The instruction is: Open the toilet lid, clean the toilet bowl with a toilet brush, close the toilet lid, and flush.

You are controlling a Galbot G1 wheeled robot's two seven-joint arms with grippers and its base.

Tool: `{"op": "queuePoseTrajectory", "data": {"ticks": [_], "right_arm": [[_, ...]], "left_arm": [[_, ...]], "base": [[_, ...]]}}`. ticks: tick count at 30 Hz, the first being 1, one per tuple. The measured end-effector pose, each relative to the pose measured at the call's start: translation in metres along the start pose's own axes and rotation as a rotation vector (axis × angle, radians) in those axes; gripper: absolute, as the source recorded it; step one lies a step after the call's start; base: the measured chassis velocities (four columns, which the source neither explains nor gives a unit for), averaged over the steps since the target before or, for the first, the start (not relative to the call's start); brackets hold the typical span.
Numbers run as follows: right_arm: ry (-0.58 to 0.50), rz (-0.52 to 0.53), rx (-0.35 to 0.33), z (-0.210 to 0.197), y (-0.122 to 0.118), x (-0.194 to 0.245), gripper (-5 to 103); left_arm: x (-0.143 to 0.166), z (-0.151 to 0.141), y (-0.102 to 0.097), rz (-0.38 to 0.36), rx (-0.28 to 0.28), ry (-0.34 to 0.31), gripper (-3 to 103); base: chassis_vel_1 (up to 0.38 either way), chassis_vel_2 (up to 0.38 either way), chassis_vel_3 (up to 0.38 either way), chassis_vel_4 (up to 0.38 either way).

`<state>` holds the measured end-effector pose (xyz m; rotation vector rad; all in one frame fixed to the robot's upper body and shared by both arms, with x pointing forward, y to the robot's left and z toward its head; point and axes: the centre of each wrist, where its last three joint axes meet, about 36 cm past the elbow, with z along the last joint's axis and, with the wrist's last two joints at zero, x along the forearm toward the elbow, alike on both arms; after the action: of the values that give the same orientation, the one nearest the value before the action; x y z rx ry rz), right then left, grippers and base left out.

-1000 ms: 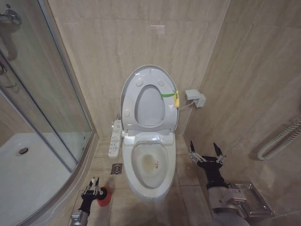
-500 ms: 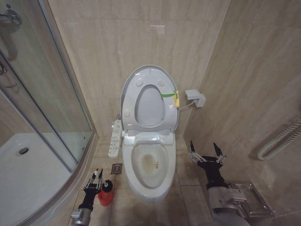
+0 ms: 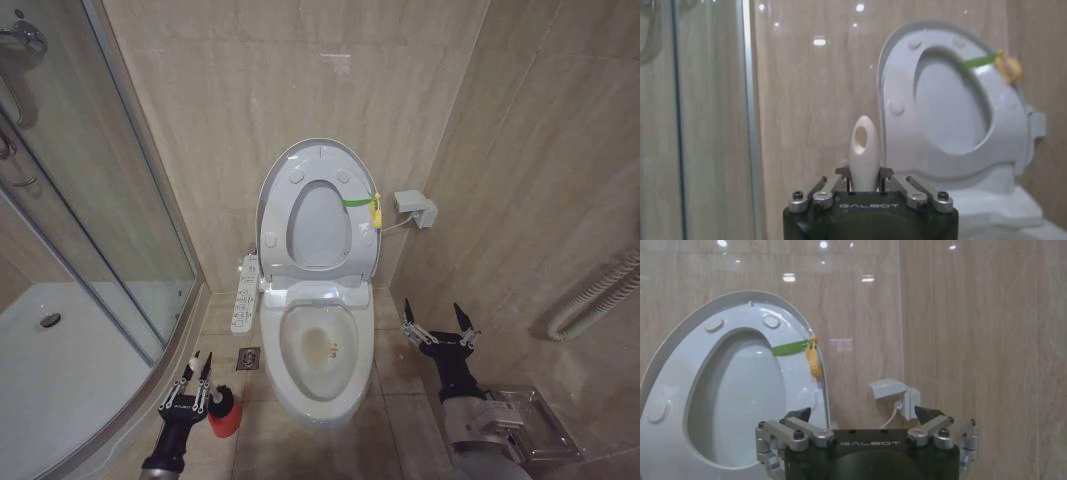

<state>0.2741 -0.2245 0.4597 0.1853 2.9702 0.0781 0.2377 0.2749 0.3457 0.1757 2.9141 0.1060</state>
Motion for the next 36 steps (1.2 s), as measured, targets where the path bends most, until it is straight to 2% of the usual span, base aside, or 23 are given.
{"op": "queuePoseTrajectory", "data": {"ticks": [2, 3, 6, 7, 12, 19, 23, 31, 36], "right_arm": [[0.000, 0.000, 0.000, 0.000, 0.000, 0.000, 100], [0.000, 0.000, 0.000, 0.000, 0.000, 0.000, 100], [0.000, 0.000, 0.000, 0.000, 0.000, 0.000, 100], [0.000, 0.000, 0.000, 0.000, 0.000, 0.000, 100], [0.000, 0.000, 0.000, 0.000, 0.000, 0.000, 100], [0.000, 0.000, 0.000, 0.000, 0.000, 0.000, 100], [0.000, 0.000, 0.000, 0.000, 0.000, 0.000, 100], [0.000, 0.000, 0.000, 0.000, 0.000, 0.000, 100], [0.000, 0.000, 0.000, 0.000, 0.000, 0.000, 100]], "left_arm": [[-0.001, -0.019, -0.006, 0.014, -0.016, -0.039, 25], [-0.001, -0.019, -0.006, 0.014, -0.016, -0.039, 25], [-0.005, -0.047, -0.012, 0.030, -0.039, -0.106, 25], [-0.005, -0.047, -0.012, 0.030, -0.039, -0.106, 25], [-0.016, -0.104, -0.024, 0.048, -0.014, -0.204, 25], [-0.025, -0.140, -0.032, 0.072, 0.022, -0.251, 25], [-0.035, -0.144, -0.031, 0.091, 0.043, -0.262, 25], [-0.076, -0.118, -0.017, 0.145, 0.064, -0.263, 25], [-0.094, -0.113, -0.011, 0.168, 0.078, -0.268, 25]], "base": [[0.000, 0.000, 0.000, 0.000], [0.000, 0.000, 0.000, 0.000], [0.000, 0.000, 0.000, 0.000], [0.000, 0.000, 0.000, 0.000], [0.000, 0.000, 0.000, 0.000], [0.000, 0.000, 0.000, 0.000], [0.000, 0.000, 0.000, 0.000], [0.000, 0.000, 0.000, 0.000], [0.000, 0.000, 0.000, 0.000]]}}
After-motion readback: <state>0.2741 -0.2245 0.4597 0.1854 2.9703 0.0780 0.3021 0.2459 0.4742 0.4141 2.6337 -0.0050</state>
